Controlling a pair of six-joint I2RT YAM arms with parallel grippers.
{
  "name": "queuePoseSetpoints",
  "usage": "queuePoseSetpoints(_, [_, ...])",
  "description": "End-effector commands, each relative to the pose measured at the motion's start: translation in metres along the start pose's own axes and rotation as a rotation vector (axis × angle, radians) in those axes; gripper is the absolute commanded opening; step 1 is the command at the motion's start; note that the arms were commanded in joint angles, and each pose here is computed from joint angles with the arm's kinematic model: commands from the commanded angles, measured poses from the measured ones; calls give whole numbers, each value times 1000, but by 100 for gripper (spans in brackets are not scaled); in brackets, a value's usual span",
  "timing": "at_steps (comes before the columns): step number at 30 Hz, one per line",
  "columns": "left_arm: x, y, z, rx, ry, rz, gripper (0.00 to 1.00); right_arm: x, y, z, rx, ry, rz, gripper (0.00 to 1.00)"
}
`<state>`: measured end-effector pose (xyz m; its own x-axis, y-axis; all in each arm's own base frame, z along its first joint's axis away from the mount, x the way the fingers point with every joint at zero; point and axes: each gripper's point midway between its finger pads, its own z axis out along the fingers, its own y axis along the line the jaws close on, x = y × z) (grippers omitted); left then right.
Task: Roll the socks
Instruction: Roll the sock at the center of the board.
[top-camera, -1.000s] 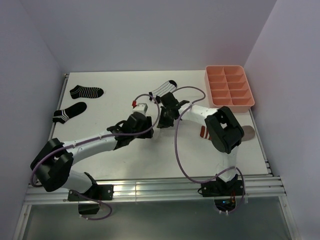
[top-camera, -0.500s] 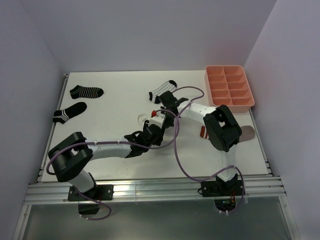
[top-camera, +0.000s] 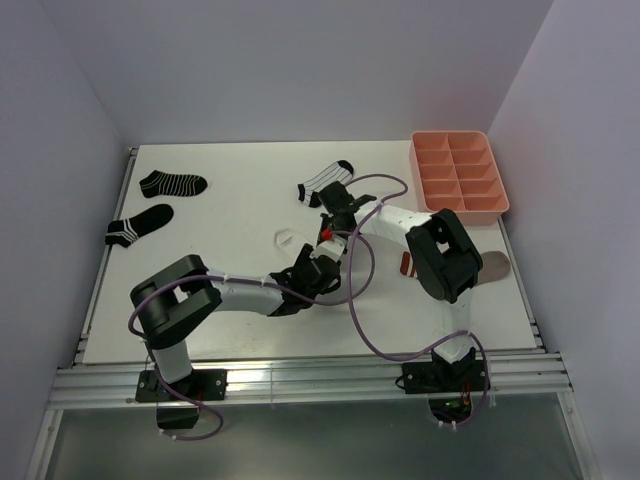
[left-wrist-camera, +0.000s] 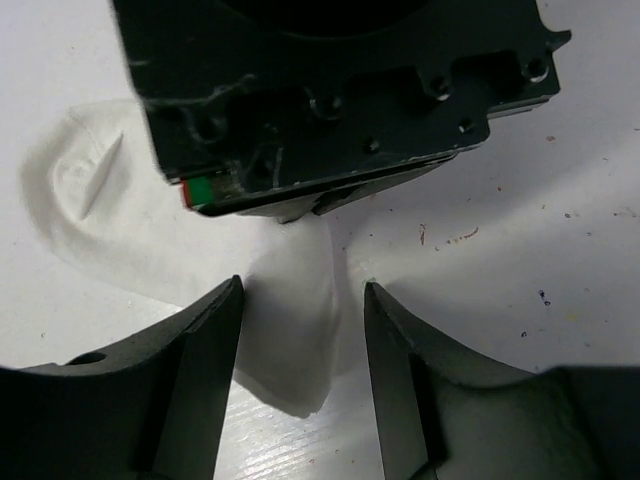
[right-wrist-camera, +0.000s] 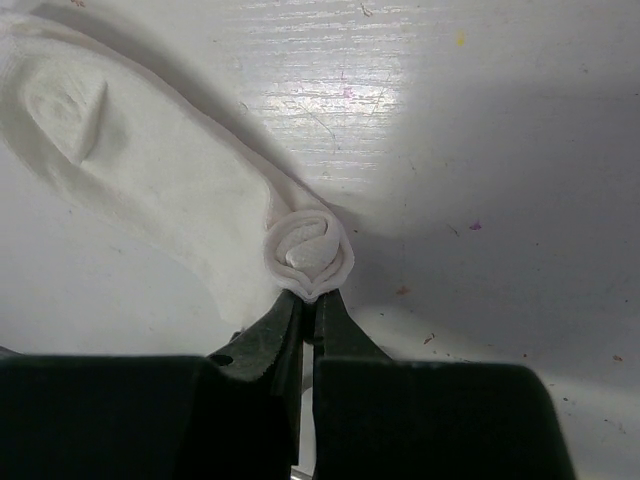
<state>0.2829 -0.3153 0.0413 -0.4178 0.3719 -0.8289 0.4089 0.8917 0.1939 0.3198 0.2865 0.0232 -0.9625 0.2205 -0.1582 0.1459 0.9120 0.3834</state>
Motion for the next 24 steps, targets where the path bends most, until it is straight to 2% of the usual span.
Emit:
queuePoseSetpoints(1, [-19,-7,5,-9,-50,11,56,22,-27,13,102,85,16,0])
queuePoseSetpoints(6, [2,-14,9,5,9,38,50,22,-26,14,95,88,20,0])
queuePoseSetpoints(9, [16,-16,9,14,49,38,42,22,-25,15,85,90,24,0])
queuePoseSetpoints(12, [26,-17,10,17,79,38,29,22,-22,15,60,91,27,0])
queuePoseSetpoints(13, [29,-17,9,16,93,43,21,21,-19,13,46,84,25,0])
queuePoseSetpoints(17, [32,-19,6,41,123,10,1,12,-1,7,-66,27,-2,0])
queuePoseSetpoints(21, [30,-19,1,125,176,-86,1,6,7,-6,-151,-38,6,3])
queuePoseSetpoints(24, [28,-19,-6,225,225,-189,1,-11,7,-23,-223,-122,64,14])
